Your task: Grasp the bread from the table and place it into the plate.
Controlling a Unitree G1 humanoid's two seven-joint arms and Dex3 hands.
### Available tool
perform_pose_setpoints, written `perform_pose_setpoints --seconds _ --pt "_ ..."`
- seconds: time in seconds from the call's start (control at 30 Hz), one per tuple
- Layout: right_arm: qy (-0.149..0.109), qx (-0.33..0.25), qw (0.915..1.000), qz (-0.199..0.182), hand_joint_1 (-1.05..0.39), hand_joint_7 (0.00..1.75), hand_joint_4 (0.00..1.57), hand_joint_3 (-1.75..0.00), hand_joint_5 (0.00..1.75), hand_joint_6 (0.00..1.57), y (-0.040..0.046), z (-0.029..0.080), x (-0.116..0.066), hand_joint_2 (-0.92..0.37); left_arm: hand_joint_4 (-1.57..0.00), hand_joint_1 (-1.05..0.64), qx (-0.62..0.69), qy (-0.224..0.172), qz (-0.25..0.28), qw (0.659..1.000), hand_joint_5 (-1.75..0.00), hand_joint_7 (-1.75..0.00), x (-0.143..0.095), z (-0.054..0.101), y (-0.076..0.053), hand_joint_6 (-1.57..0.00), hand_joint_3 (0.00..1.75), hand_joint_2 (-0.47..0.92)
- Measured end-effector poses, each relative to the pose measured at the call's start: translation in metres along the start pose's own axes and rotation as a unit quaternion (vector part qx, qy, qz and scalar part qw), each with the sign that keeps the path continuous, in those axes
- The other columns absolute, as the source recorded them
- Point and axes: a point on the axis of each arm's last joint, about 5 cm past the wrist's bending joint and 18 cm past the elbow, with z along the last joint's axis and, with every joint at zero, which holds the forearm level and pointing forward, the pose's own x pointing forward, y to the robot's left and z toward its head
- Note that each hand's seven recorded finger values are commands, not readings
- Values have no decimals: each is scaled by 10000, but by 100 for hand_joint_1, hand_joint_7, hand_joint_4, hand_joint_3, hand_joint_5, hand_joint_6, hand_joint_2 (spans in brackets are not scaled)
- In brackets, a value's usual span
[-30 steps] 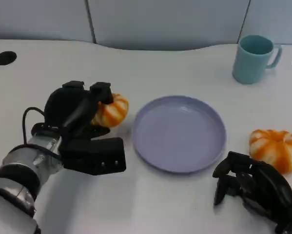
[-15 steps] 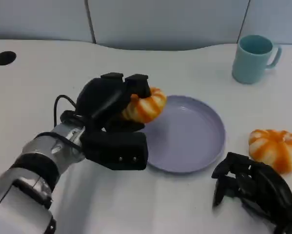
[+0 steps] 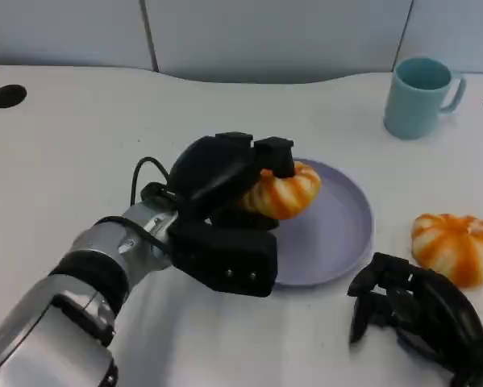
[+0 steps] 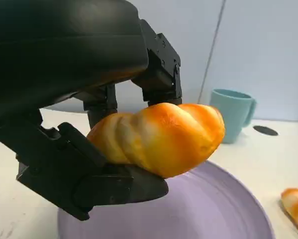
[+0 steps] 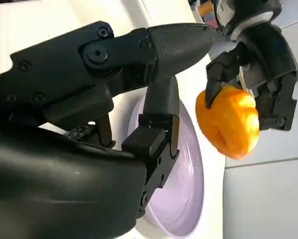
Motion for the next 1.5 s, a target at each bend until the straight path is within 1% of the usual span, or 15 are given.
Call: perform_pose_setpoints --seconds 0.3,0.33,0.37,0.4,0.43,0.5,0.53,0.6,0.67,0.73,0.8,0.97,1.1,1.27,1.5 --pt "6 -20 10000 14 -51 119 67 -25 159 70 29 -5 1 -92 -88 -34 81 -80 -188 9998 -175 -175 47 65 -39 -71 89 72" --pt "8 -19 10000 17 -50 118 67 -26 159 70 33 -5 1 -92 -84 -31 95 -78 -244 9996 -175 -164 52 66 -34 -73 97 68" --pt "10 -19 10000 23 -50 118 67 -26 159 70 36 -5 1 -92 -83 -29 97 -79 -302 9995 -175 -161 56 68 -30 -74 101 66" --pt "11 -18 10000 29 -50 117 67 -26 158 69 39 -6 0 -92 -80 -28 96 -79 -366 9993 -156 -136 60 68 -26 -76 99 64" --pt "15 -16 10000 36 -50 117 67 -26 158 69 42 -6 0 -92 -79 -28 76 -71 -435 9990 -149 -126 62 69 -22 -77 98 64" --pt "26 -6 10000 44 -50 117 66 -26 158 69 44 -4 0 -92 -79 -27 35 -49 -565 9984 -144 -118 66 68 -14 -78 98 64" --pt "30 -3 10000 49 -50 117 66 -26 158 69 46 -3 0 -92 -68 -28 16 -39 -607 9981 -117 -86 66 67 -11 -66 76 72" --pt "45 8 10000 41 -50 118 66 -25 158 70 51 -1 -1 -92 -61 -29 5 -16 -698 9976 -97 -56 69 64 -5 -62 51 84" --pt "60 18 10000 28 -49 118 66 -25 159 70 56 2 -3 -92 -58 -29 23 30 -812 9967 -95 -48 70 60 -4 -61 44 87" --pt "58 16 10000 20 -50 118 66 -25 159 70 60 1 -9 -92 -35 -39 43 75 -898 9959 -85 -38 71 56 -3 -47 30 91" --pt "60 6 10000 4 -49 118 66 -25 159 69 63 1 -11 -92 -24 -47 130 157 -1060 9942 -79 -33 77 50 1 -41 25 92" --pt "66 18 10000 6 -49 116 65 -26 159 68 64 2 -11 -92 -8 -60 272 298 -1313 9905 -67 -26 87 41 7 -33 20 92" --pt "49 21 10000 37 -49 116 65 -26 159 68 61 -3 -15 -92 -6 -63 289 297 -1369 9897 -66 -25 99 47 19 -32 19 92" --pt "54 6 10000 16 -50 118 66 -26 159 70 63 -3 -14 -92 0 -70 289 309 -1444 9886 -58 -23 112 53 33 -30 10 92" --pt "58 3 10000 -26 -51 118 67 -24 159 70 65 0 -11 -92 0 -73 181 370 -1455 9885 -51 -20 114 43 54 -25 10 92"
